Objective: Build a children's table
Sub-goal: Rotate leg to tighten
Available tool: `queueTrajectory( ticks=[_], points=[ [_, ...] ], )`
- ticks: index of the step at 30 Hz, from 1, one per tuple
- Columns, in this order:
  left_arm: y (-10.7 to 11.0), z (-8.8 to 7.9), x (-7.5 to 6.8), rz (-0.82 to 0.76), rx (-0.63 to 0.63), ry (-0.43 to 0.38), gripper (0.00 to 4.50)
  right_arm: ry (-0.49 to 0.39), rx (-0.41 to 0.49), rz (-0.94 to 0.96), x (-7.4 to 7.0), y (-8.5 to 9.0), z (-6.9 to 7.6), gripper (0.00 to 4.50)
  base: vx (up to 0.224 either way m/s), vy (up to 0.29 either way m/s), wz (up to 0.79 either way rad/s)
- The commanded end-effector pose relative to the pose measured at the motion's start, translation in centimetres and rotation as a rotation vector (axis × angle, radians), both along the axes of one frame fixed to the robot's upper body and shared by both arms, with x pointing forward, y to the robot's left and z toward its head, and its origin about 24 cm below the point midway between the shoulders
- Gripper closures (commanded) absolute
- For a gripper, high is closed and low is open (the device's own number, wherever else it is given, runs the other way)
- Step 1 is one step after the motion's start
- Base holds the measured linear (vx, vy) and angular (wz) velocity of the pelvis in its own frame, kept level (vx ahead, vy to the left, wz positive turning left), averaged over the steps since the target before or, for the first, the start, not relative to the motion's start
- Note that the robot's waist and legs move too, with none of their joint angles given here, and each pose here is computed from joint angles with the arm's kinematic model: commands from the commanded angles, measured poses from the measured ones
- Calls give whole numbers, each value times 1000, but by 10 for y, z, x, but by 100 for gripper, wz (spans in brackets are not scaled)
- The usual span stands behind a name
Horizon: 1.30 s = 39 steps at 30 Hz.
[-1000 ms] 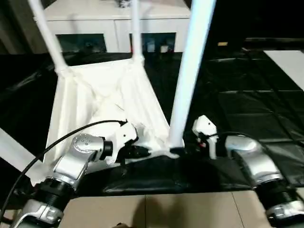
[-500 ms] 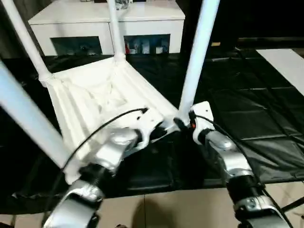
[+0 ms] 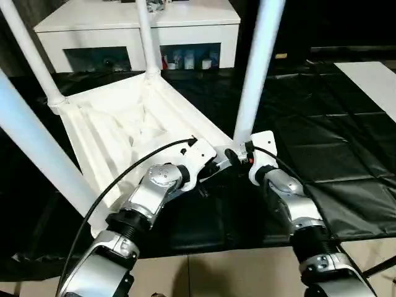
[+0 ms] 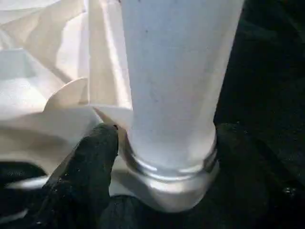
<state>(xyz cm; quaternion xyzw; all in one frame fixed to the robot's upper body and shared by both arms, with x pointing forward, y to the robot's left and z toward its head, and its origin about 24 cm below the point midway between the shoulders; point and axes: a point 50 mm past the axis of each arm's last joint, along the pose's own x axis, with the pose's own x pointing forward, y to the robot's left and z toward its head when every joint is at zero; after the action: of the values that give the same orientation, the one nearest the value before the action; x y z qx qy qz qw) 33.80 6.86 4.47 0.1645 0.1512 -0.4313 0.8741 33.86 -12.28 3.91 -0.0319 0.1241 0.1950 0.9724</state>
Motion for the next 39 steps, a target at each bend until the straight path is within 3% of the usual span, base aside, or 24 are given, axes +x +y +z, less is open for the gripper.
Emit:
queueTrajectory(
  ticks=[1, 6, 10, 14, 20, 23, 25, 26, 29, 32, 34, 35, 39],
  points=[
    [5, -5, -2, -19, 18, 13, 450, -29, 19, 98, -1, 7, 8, 73, 0, 0, 0],
    [11, -8, -10, -122, 44, 51, 450, -16, -2, 304, -14, -11, 13, 67, 0, 0, 0],
    [19, -3, -38, -469, 6, 80, 450, 4, -79, 507, -39, -53, 20, 67, 0, 0, 0],
    [31, 2, -51, -603, 26, 108, 450, 55, -109, 540, -56, -89, 23, 67, 0, 0, 0],
    [35, 7, -55, -676, 27, 114, 450, 83, -136, 472, -59, -111, 22, 67, 0, 0, 0],
    [38, 10, -50, -672, 53, 71, 450, 82, -140, 437, -58, -112, 20, 67, 0, 0, 0],
    [42, 12, -46, -656, 68, 56, 450, 70, -131, 436, -57, -106, 20, 67, 0, 0, 0],
    [47, 15, -39, -621, 94, 5, 450, 53, -106, 438, -56, -98, 21, 67, 0, 0, 0],
    [51, 17, -35, -597, 95, -6, 450, 36, -89, 435, -55, -93, 21, 67, 0, 0, 0],
    [68, 29, -25, -541, 52, -18, 395, -14, -45, 381, -51, -83, 21, 60, 0, 0, 0],
    [74, 36, -25, -526, 12, -30, 392, -42, -19, 338, -49, -80, 22, 60, 0, 0, 0],
    [75, 37, -25, -526, 7, -31, 362, -44, -16, 334, -49, -79, 22, 60, 0, 0, 0],
    [82, 50, -37, -505, -147, -75, 354, -109, 60, 177, -48, -80, 27, 60, 0, 0, 0]
  ],
)
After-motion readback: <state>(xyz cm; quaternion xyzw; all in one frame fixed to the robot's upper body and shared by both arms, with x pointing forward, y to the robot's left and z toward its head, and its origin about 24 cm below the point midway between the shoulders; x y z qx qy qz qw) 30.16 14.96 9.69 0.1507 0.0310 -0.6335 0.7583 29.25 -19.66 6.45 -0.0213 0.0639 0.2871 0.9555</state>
